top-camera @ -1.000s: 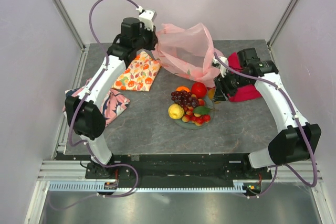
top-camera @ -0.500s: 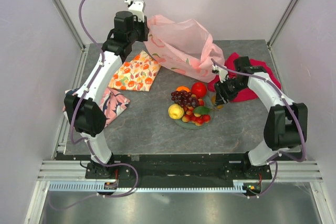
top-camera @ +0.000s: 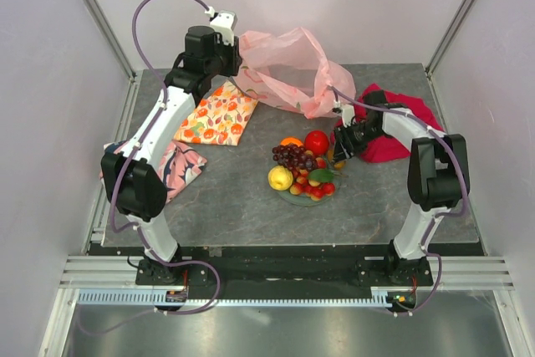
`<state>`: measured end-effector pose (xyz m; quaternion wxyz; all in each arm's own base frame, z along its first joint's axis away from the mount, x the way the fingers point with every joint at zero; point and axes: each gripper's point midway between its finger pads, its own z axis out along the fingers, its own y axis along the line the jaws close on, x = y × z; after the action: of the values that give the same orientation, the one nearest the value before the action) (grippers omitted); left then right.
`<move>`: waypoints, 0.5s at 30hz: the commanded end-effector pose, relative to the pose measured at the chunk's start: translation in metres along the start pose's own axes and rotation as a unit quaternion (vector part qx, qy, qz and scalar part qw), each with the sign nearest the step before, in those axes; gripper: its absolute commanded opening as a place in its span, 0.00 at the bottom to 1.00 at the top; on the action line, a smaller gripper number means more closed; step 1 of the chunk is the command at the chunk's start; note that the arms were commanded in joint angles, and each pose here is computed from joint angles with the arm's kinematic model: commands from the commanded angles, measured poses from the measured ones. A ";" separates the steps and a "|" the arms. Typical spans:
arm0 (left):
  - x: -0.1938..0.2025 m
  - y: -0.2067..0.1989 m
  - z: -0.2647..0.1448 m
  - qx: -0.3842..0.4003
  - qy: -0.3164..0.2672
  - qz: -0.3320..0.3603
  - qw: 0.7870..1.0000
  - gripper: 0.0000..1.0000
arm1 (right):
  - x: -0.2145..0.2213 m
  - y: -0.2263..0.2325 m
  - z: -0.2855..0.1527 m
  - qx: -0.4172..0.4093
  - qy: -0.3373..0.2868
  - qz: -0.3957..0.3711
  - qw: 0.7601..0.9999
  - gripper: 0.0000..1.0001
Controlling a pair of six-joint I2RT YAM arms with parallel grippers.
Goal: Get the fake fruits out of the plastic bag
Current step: Place the fake fruit on the plate.
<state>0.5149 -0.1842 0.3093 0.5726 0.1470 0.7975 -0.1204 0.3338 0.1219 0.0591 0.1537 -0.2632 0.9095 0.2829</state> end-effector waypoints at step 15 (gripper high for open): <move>-0.028 -0.011 -0.014 0.029 -0.036 0.020 0.999 0.35 | -0.002 0.012 0.006 -0.033 0.021 -0.018 0.999 0.98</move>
<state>0.5117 -0.1878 0.3103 0.5713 0.1565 0.7952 -0.1297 0.3272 0.1452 0.0569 0.1254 -0.2635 0.8948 0.3378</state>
